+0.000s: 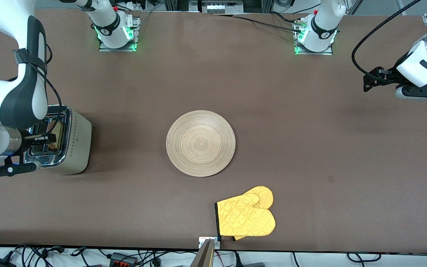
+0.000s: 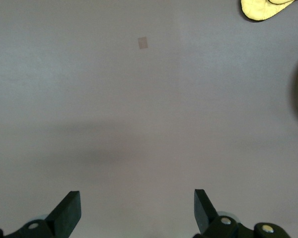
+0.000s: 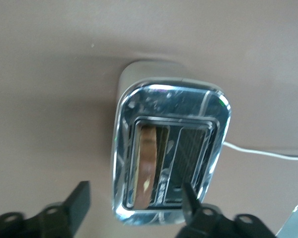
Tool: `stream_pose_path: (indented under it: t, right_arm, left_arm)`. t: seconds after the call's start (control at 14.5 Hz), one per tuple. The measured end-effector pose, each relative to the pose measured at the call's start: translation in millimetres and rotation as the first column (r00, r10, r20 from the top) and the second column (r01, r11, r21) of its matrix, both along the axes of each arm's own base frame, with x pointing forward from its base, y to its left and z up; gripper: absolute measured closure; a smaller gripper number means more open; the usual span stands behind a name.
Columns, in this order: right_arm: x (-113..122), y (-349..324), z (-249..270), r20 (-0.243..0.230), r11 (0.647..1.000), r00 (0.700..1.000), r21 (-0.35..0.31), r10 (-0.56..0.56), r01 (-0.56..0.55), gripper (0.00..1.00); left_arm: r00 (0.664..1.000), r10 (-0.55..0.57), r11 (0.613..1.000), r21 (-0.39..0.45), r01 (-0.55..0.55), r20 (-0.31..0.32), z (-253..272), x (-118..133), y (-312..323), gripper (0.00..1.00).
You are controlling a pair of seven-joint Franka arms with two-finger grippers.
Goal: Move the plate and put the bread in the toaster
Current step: 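Open the right gripper and raise it off the bread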
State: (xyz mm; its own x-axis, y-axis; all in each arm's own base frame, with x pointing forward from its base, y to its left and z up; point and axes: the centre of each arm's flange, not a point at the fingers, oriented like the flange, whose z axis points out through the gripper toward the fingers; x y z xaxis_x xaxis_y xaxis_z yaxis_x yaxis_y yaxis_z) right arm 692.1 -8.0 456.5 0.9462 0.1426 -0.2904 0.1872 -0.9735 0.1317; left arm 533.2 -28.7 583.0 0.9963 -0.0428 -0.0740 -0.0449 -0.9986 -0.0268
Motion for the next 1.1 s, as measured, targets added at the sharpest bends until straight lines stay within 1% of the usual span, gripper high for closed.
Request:
stream_pose_path:
  t: [0.07, 0.14, 0.21, 0.34, 0.48, 0.55, 0.69, 0.89, 1.1]
  right_arm:
    - [-4, -2, 9, 0.000, 1.000, 1.000, 0.011, -0.007, 0.007, 0.01]
    - [-9, -5, 22, -0.002, 1.000, 1.000, 0.025, -0.014, 0.015, 0.00]
    - [-17, -11, 35, -0.010, 0.998, 1.000, 0.055, -0.026, 0.026, 0.00]
    - [-34, -28, 61, -0.030, 0.987, 0.998, 0.148, -0.059, 0.063, 0.00]
    - [-48, -54, 86, -0.016, 0.972, 0.998, 0.227, -0.064, 0.066, 0.00]
    - [-53, -64, 96, -0.004, 0.968, 0.999, 0.245, -0.054, 0.054, 0.00]
    - [-55, -68, 101, 0.003, 0.967, 0.999, 0.254, -0.042, 0.040, 0.00]
    - [-52, -61, 89, -0.017, 0.966, 0.999, 0.255, -0.030, 0.033, 0.00]
    - [-50, -55, 85, -0.021, 0.967, 1.000, 0.255, -0.020, 0.025, 0.00]
  left_arm:
    - [1.000, 0.000, 1.000, 0.000, 0.000, 0.000, 0, 0, 0, 0.00]
    - [1.000, 0.001, 1.000, 0.000, -0.001, 0.000, 0, 0, 0, 0.00]
    - [1.000, 0.001, 1.000, 0.000, -0.001, 0.000, 0, 0, 0, 0.00]
    - [1.000, 0.001, 1.000, 0.000, -0.001, -0.001, 0, 0, 0, 0.00]
    - [1.000, 0.001, 1.000, 0.000, -0.001, -0.002, 0, 0, 0, 0.00]
    - [1.000, 0.001, 1.000, 0.000, -0.001, -0.002, 0, 0, 0, 0.00]
    - [1.000, 0.001, 1.000, 0.000, -0.001, -0.003, 0, 0, 0, 0.00]
    - [1.000, 0.001, 1.000, 0.000, -0.001, -0.003, 0, 0, 0, 0.00]
    - [1.000, 0.001, 1.000, 0.000, -0.001, -0.004, 0, 0, 0, 0.00]
